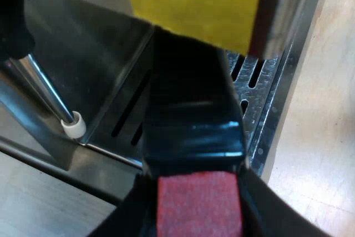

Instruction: Put the handle in the coffee machine

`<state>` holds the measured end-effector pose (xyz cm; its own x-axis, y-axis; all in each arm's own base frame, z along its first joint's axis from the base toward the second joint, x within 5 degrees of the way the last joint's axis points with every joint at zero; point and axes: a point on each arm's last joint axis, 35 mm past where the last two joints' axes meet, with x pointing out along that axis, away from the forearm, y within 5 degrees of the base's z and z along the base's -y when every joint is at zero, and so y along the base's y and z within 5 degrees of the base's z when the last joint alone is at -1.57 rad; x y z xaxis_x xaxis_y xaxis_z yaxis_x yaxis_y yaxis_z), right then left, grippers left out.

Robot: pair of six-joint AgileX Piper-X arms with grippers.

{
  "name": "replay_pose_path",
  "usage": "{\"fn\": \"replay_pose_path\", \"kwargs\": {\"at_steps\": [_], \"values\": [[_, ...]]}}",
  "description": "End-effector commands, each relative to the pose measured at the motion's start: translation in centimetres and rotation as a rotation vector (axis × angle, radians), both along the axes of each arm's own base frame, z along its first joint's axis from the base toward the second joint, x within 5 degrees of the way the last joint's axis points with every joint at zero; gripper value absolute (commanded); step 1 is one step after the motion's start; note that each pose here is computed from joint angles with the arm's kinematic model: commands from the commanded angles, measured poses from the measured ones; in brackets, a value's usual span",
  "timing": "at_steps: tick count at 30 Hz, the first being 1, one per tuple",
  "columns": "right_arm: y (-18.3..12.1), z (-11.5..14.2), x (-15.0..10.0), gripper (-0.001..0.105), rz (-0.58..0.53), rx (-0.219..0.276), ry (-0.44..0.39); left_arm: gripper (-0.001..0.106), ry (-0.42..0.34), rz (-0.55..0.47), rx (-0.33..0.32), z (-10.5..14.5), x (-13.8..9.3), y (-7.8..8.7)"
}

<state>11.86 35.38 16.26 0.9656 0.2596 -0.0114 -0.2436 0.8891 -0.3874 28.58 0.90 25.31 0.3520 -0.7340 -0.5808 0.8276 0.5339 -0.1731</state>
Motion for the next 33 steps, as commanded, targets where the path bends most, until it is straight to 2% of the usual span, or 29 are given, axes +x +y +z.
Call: {"fn": "replay_pose_path", "kwargs": {"at_steps": [1, 5, 11, 14, 16, 19, 22, 33], "values": [[0.0, 0.2, 0.0, 0.070, -0.005, 0.007, -0.002, 0.000, -0.096, -0.042, -0.069, 2.1, 0.2, -0.3], [0.0, 0.2, 0.0, 0.070, -0.005, 0.007, -0.002, 0.000, -0.089, -0.042, -0.070, 2.2, 0.2, -0.3], [0.1, -0.1, 0.5, 0.070, 0.071, -0.001, 0.002, 0.000, -0.084, -0.042, -0.071, 2.1, 0.2, -0.3], [-0.1, -0.5, 1.2, 0.058, 0.065, -0.011, 0.006, 0.000, -0.077, -0.038, -0.074, 2.1, 0.1, -0.3], [-0.2, -0.9, 1.9, 0.044, 0.071, -0.019, 0.010, 0.000, -0.069, -0.038, -0.075, 2.1, 0.1, -0.3], [-0.3, -1.4, 3.2, 0.035, 0.105, -0.010, 0.022, 0.000, -0.060, -0.037, -0.076, 2.1, 0.0, -0.3], [-0.4, -1.8, 4.1, 0.035, 0.123, 0.014, 0.038, 0.000, -0.060, -0.037, -0.076, 2.1, 0.0, -0.3], [0.7, -2.5, 9.6, 0.035, 0.005, 0.062, 0.025, 0.000, -0.060, -0.037, -0.076, 2.1, 0.0, -0.3]]}}
